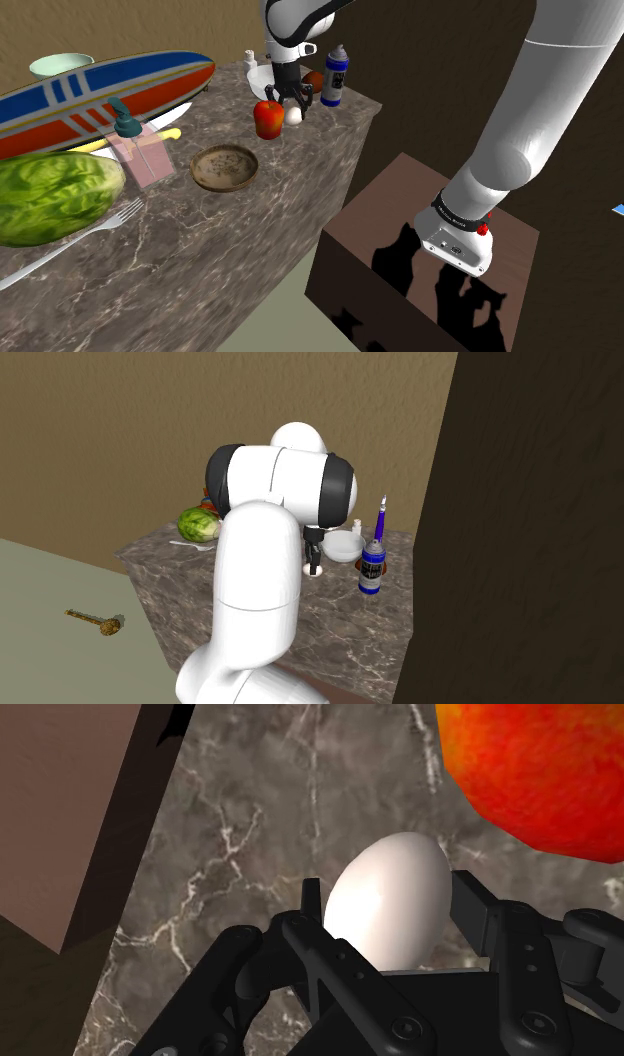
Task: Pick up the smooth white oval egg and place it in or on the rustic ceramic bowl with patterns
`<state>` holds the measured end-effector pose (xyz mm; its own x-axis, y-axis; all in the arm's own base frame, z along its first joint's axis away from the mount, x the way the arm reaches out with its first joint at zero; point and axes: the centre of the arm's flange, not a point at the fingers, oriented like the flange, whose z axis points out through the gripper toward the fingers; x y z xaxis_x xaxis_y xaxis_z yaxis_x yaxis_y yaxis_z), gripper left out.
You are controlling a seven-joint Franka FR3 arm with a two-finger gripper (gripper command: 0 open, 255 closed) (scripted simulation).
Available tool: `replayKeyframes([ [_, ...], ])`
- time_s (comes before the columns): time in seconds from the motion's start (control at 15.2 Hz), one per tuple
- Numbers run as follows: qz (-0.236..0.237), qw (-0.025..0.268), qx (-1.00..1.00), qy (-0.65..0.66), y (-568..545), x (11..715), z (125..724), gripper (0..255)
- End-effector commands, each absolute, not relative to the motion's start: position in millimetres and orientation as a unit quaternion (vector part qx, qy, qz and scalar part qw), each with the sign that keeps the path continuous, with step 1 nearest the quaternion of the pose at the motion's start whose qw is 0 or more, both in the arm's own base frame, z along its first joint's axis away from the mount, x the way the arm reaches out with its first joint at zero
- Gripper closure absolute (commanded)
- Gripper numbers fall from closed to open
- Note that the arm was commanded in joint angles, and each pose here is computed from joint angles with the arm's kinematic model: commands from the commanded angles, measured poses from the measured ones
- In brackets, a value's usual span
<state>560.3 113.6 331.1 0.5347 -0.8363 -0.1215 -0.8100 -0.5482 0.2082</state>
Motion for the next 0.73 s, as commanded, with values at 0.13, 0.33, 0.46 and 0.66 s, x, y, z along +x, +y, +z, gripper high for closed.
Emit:
replayKeyframes([
  [0.13, -0.104, 0.063, 0.874, -0.471, 114, 560, 331, 255],
  [0.33, -0.104, 0.063, 0.874, -0.471, 114, 560, 341, 255],
  [0.46, -0.104, 0.063, 0.874, -0.471, 114, 560, 352, 255],
  [0.66, -0.104, 0.063, 0.874, -0.471, 114, 560, 368, 255],
])
